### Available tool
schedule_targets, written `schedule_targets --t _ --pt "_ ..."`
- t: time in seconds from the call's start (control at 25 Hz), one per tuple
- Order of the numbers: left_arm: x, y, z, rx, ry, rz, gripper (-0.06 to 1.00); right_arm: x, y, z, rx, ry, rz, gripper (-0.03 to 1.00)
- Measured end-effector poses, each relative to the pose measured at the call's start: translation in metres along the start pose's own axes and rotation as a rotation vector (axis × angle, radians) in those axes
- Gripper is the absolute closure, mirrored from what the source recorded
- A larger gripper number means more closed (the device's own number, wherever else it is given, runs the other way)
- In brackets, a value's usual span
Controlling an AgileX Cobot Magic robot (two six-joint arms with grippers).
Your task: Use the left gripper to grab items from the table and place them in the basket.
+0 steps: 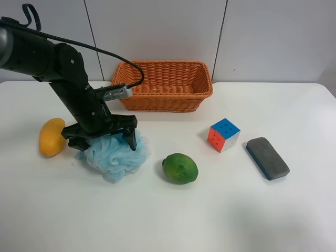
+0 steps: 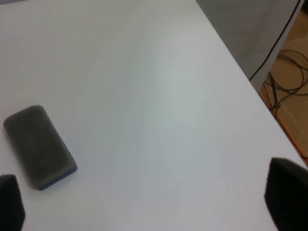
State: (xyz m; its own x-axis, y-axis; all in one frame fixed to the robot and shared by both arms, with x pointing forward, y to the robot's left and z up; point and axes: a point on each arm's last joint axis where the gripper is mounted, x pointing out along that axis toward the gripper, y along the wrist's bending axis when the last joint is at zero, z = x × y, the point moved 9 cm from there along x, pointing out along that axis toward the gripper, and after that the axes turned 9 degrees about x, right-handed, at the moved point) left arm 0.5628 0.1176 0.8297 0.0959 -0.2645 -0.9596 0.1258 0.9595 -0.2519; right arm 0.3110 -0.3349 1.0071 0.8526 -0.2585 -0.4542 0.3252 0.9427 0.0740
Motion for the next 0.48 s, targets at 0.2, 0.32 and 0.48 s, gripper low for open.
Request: schedule_targets --t 0.2,0.32,0.48 --pt "0.0009 -0.0034 0.0022 -0.005 -0.01 -0.018 0.49 0.0 0.0 0.0 0.0 0.0 0.0 -0.02" --pt "0.0007 -0.0041 0.0026 -0.005 -0.011 -0.021 0.54 0.0 0.0 0.0 0.0 0.0 0.0 -0.02" --pt "0.0007 -0.0041 0.0026 -0.005 -0.011 -0.021 0.54 0.0 0.0 0.0 0.0 0.0 0.0 -0.02"
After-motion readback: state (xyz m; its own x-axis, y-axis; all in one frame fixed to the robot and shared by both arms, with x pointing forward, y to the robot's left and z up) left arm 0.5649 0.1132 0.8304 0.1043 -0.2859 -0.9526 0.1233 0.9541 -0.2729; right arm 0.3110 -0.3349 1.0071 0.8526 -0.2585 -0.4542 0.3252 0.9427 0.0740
